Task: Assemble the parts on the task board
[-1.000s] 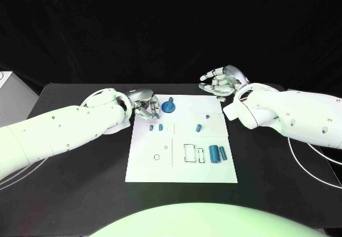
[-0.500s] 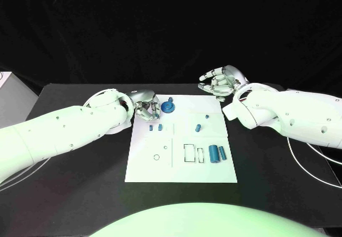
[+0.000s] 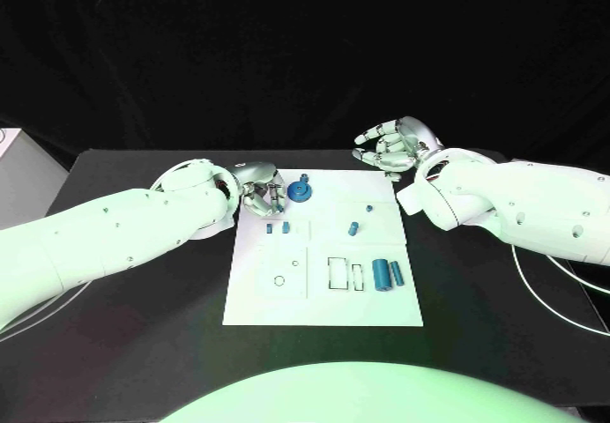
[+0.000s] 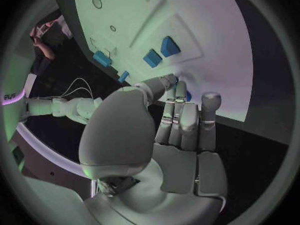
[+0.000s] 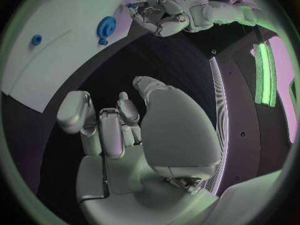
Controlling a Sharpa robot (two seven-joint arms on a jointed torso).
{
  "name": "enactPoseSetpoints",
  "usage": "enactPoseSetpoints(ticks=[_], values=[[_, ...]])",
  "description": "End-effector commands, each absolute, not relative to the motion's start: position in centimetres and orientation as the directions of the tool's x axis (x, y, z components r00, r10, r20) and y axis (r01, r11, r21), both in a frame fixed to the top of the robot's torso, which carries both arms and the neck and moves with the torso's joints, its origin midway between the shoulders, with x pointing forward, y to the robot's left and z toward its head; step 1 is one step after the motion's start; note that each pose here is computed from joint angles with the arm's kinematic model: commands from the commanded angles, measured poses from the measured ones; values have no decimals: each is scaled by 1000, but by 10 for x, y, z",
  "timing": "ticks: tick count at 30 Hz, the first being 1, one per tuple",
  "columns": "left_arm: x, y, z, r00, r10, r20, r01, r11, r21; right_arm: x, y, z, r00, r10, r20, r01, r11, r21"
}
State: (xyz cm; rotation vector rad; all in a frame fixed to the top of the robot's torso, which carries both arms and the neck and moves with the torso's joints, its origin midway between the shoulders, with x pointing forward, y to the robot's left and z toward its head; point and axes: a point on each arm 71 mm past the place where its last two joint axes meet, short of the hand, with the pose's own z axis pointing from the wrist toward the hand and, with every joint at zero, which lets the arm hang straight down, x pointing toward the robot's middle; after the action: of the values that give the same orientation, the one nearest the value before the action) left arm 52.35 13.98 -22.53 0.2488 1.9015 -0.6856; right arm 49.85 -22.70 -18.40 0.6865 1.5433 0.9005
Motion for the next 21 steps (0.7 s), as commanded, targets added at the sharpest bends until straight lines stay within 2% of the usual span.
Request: enactPoseSetpoints(ticks=[1, 21], values=[[523, 138, -227, -446, -114, -888, 468, 816, -340, 498, -225, -184, -181, 824, -537, -74, 533, 843], [527, 136, -230, -438, -109, -892, 459, 826, -327, 497, -224, -184, -182, 824, -537, -75, 533, 843]])
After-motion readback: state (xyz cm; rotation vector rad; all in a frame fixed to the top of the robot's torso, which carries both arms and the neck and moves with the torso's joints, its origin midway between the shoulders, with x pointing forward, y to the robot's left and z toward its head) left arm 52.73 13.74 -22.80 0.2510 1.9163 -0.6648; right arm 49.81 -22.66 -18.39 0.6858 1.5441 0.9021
